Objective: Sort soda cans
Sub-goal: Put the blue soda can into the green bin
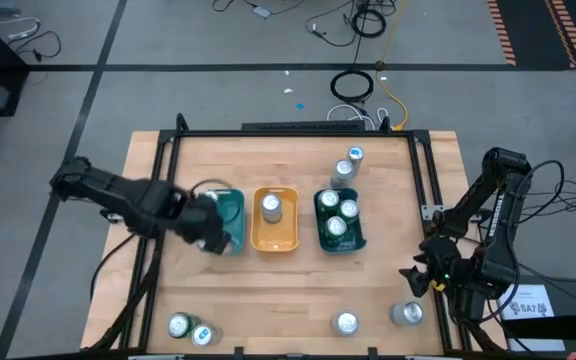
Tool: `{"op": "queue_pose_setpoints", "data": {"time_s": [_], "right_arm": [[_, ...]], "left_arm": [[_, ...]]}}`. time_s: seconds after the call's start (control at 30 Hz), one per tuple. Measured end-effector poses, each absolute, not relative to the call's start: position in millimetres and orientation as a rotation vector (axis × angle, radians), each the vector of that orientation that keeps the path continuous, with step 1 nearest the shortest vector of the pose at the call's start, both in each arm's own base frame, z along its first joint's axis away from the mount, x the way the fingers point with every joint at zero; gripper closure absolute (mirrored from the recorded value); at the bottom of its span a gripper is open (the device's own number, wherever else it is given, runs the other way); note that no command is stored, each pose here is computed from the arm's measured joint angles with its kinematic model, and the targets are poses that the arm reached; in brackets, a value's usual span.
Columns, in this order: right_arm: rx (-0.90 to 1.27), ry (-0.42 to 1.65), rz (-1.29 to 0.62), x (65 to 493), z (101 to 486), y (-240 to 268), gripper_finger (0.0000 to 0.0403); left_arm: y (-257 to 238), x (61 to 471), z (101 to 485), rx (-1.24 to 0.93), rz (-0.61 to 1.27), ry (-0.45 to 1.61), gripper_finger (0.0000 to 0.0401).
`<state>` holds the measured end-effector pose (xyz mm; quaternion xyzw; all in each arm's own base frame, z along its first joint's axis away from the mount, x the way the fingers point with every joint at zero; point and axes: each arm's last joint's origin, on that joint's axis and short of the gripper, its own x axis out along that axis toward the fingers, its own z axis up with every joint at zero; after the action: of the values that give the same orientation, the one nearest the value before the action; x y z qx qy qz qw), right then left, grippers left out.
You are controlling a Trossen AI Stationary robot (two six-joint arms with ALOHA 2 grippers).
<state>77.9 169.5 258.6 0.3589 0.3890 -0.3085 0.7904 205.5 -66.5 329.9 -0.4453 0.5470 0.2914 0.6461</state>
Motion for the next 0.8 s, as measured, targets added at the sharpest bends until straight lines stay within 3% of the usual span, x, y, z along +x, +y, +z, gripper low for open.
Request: {"op": "queue_pose_setpoints", "data": {"time_s": [0.4,0.8], "right_arm": [[0.758,0.804,-0.669,81.3,259.1,167.1,0.0101],[0.791,0.803,-0.672,82.5,259.0,168.3,0.0101]], "left_arm": [[12.3,231.4,314.0,-0.904,0.567,1.344,0.0138],[53.8,249.7,287.2,-0.800,0.548,1.446,0.0138]]}}
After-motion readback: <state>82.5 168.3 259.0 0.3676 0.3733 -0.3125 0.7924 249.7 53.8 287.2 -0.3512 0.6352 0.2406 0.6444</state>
